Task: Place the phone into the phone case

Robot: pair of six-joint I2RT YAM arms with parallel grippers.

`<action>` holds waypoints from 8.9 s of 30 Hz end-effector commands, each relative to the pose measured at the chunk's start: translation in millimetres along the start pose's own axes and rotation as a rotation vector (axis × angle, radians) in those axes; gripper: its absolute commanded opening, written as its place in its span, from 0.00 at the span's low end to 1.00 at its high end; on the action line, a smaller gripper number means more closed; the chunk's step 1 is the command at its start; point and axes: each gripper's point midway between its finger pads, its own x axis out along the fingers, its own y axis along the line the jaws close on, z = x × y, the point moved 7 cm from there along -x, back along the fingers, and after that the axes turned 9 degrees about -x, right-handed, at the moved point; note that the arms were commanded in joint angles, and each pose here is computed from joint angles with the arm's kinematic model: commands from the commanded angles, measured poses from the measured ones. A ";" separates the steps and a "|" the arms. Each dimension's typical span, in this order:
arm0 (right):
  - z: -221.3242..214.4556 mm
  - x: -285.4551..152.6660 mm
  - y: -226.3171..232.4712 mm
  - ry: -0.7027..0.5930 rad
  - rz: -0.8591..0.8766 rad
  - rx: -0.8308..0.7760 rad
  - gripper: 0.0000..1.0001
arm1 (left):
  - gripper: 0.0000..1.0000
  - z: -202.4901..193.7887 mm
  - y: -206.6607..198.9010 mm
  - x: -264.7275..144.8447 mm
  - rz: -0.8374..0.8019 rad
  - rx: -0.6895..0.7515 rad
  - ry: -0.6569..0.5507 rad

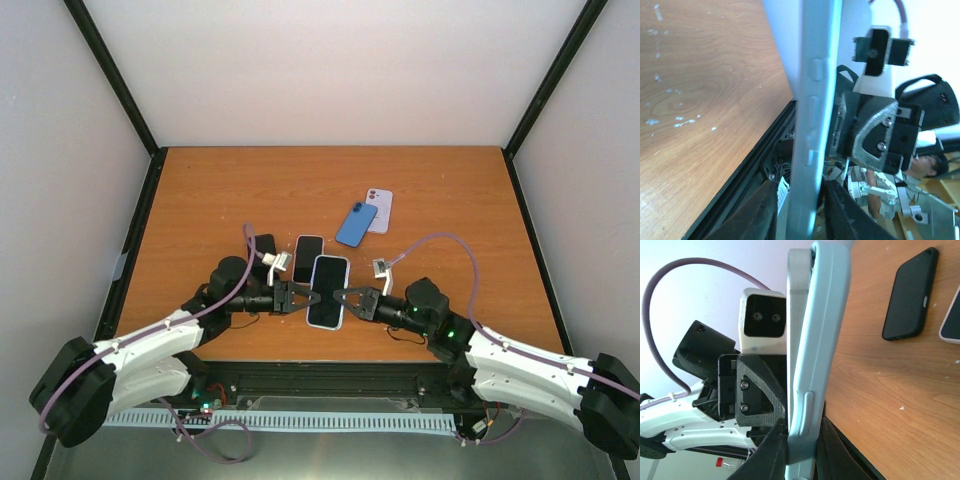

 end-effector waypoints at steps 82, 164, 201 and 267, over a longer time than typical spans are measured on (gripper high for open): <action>33.5 -50.5 29.2 -0.228 -0.101 -0.161 0.20 | 0.00 2.2 -36.0 14.0 -0.117 0.303 0.287; 61.6 -17.5 -173.8 0.100 -0.602 0.137 0.04 | 0.99 45.8 -14.2 -22.8 0.518 0.299 -0.234; 172.1 -53.1 -205.5 -0.021 -0.939 0.147 0.56 | 0.99 47.7 -13.8 -40.8 0.591 0.301 -0.362; 113.4 37.0 -83.2 0.011 -0.042 -0.014 0.03 | 0.77 80.1 -12.1 -39.4 0.107 0.060 -0.224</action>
